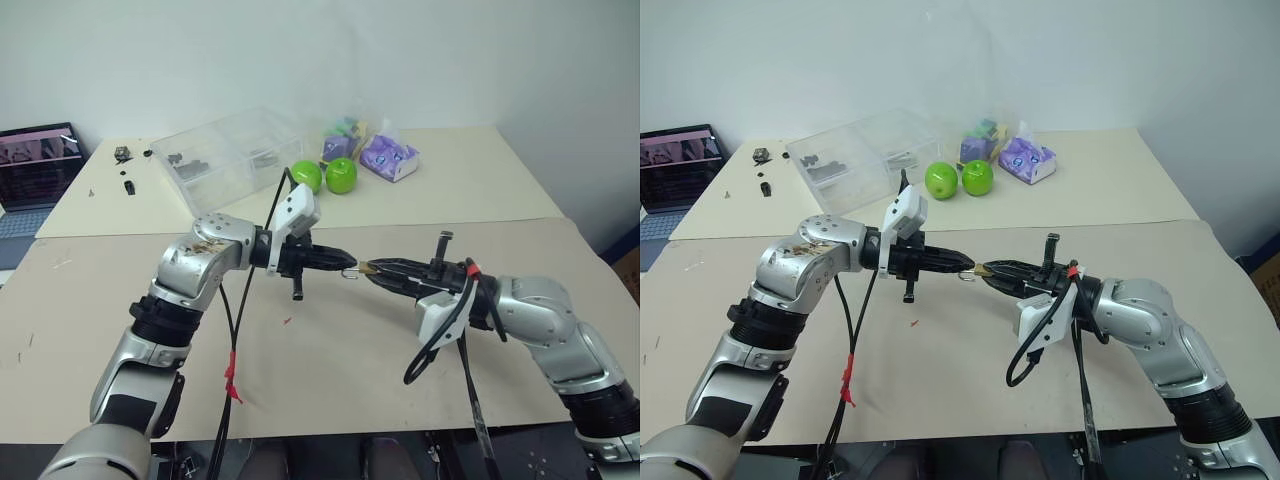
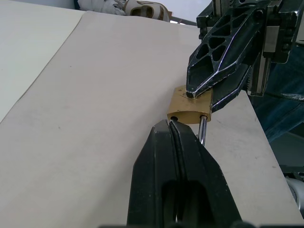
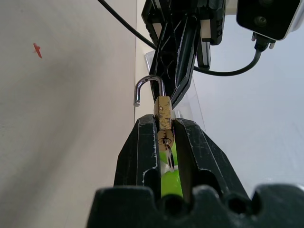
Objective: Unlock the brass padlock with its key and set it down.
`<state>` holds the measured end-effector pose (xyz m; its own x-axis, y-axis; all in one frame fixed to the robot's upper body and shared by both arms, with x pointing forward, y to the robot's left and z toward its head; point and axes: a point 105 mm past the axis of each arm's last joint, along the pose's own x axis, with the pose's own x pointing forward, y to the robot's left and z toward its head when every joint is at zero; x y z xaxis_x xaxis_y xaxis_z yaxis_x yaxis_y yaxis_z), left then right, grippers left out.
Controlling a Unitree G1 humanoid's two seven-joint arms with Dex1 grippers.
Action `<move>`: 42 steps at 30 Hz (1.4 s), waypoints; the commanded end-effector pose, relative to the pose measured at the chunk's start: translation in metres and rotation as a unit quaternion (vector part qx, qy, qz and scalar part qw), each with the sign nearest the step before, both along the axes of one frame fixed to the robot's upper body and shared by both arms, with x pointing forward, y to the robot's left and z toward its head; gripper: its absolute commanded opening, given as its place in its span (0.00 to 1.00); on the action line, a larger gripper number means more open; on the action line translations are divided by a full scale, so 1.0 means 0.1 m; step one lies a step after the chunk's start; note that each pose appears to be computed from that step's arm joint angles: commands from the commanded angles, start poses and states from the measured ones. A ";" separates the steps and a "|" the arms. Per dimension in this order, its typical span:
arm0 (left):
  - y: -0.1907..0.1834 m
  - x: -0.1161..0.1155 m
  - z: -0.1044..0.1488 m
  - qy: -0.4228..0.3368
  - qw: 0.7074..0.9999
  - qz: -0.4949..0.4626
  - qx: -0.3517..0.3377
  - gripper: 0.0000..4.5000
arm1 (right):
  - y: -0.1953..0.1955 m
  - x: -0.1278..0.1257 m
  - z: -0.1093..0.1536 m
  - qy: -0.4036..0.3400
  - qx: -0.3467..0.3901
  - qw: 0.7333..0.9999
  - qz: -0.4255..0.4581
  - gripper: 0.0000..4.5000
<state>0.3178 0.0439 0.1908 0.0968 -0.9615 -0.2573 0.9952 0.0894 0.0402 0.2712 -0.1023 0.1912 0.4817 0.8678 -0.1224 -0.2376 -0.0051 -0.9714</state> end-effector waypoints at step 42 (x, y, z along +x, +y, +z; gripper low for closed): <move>0.45 0.00 0.13 -0.033 0.999 0.036 0.023 0.71 | -0.05 0.15 -0.16 0.026 0.011 1.000 0.010 0.03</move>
